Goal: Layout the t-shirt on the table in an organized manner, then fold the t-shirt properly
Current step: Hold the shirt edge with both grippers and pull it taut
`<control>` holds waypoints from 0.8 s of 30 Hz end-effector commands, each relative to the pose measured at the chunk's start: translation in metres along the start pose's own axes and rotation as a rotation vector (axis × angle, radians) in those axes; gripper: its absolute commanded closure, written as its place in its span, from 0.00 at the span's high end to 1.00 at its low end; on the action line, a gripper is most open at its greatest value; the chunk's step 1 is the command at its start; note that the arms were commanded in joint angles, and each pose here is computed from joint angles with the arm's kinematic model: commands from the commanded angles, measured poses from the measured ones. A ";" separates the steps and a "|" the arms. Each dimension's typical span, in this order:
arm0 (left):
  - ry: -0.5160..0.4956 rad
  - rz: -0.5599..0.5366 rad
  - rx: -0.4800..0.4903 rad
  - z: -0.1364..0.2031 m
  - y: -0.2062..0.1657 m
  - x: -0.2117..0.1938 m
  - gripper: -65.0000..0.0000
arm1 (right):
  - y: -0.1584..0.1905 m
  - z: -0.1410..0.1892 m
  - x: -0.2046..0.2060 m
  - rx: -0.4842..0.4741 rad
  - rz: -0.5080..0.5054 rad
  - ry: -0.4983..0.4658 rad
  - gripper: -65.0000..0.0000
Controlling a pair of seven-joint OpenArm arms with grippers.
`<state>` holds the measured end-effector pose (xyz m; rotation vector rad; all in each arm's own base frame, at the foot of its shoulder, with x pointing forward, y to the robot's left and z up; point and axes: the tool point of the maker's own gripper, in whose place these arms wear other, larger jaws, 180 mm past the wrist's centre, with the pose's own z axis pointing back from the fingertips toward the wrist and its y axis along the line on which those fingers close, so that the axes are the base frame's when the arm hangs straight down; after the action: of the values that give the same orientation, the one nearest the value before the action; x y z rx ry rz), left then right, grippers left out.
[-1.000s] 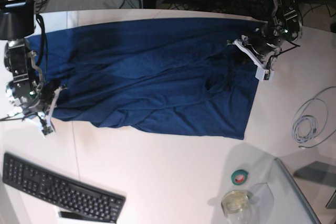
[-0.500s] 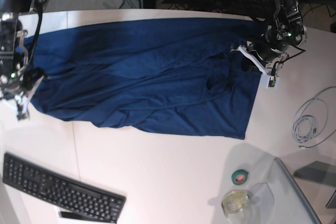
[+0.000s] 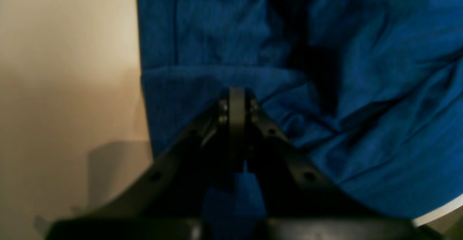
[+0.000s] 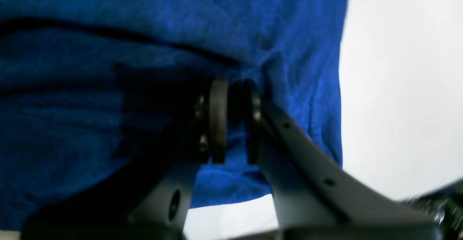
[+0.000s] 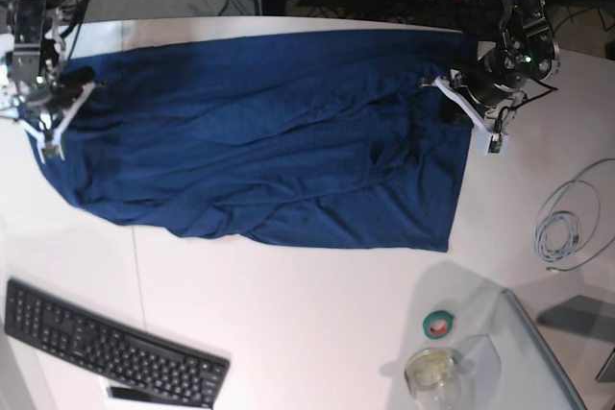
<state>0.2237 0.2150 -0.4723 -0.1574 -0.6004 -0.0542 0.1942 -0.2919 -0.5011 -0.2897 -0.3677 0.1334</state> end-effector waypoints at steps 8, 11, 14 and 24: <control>-0.023 -0.003 -0.010 -0.002 0.000 0.008 0.00 | 0.013 0.023 -0.021 0.008 0.007 0.031 0.12; -0.044 -0.004 -0.008 0.001 0.001 0.015 0.00 | 0.008 0.034 -0.005 -0.010 0.012 -0.023 0.12; -0.074 -0.025 0.003 0.008 0.002 0.026 0.00 | -0.005 0.050 0.032 -0.049 0.018 -0.124 0.12; -0.071 -0.058 0.008 0.026 -0.009 0.012 0.00 | -0.026 0.055 0.139 -0.085 0.053 -0.291 0.24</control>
<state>0.2094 0.2103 -0.4517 -0.1324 -0.6343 -0.1020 0.2893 -0.2767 -0.4145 -0.3545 -0.5870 0.2093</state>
